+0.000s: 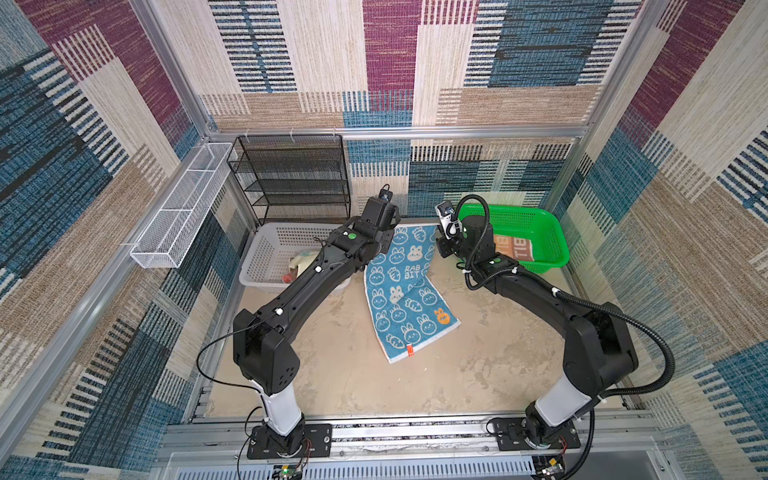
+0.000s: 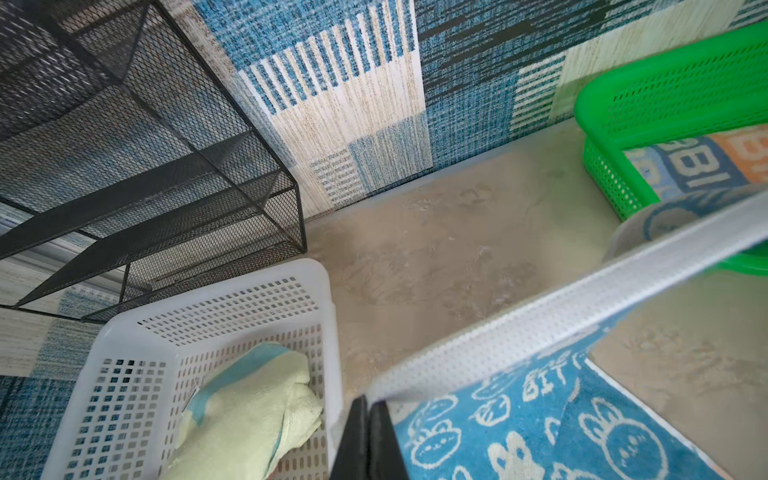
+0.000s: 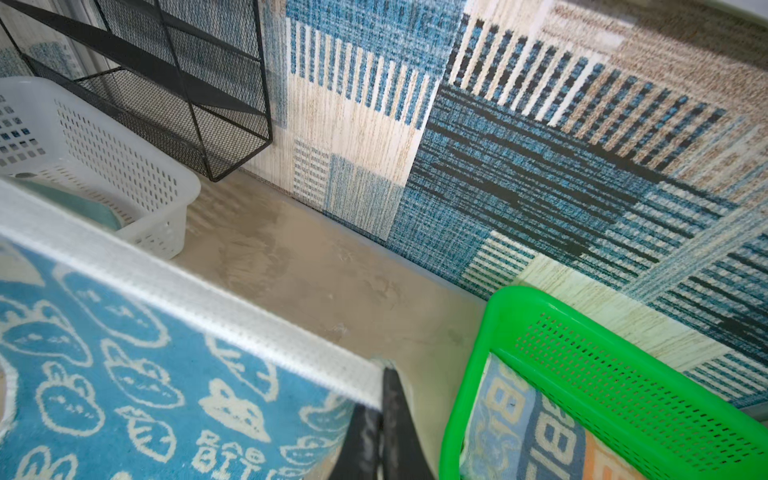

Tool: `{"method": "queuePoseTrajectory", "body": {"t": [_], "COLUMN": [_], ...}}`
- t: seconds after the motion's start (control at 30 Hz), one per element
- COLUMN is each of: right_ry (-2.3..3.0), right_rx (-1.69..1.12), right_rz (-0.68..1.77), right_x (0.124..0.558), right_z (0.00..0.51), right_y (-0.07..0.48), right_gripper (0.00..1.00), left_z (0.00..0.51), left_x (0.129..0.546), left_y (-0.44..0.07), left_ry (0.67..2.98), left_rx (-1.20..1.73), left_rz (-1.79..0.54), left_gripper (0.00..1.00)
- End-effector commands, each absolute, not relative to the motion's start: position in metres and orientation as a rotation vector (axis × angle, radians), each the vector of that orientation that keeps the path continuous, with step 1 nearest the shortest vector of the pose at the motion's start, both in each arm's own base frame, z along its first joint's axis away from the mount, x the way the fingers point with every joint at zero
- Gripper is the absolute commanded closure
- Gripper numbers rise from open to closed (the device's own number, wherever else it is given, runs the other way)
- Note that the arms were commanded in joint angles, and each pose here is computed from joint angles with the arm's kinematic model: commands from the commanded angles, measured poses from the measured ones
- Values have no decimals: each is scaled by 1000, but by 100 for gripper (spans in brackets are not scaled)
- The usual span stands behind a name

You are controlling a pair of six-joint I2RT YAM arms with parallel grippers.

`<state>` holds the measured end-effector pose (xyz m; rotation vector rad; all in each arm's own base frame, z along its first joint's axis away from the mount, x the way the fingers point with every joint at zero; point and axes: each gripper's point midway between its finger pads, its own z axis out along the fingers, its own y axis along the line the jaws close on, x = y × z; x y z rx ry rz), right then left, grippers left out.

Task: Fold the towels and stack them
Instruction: 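Lower the spread bunny towel flat onto the table with both grippers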

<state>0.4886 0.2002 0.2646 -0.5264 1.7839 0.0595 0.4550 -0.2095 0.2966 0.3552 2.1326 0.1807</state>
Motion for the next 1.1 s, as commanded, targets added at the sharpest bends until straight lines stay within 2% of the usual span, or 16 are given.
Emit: {"method": "queuePoseTrajectory", "body": {"t": [0.0,0.3,0.5,0.73,1.07], "right_ry": [1735,1734,1811,1931,2131], "right_rx": [-406,-426,-450,-460,-348], "right_rz": [-33,38,33,46,111], "right_x": [509,531,529,500,434], "right_z": [286,279,242,199,156], "right_y": [181,201,201,190,162], "right_gripper": [100,100,100,100,100], "left_z": [323,323,286,243,211], "left_x": [458,461,457,422,344], "left_y": [-173,-149,-150,-166,-206], "left_ry": [2078,2081,2165,2264,2343], "left_rx": [219,182,205,259,340], "left_rz": [343,431,394,289,98], "left_gripper": [100,100,100,100,100]}}
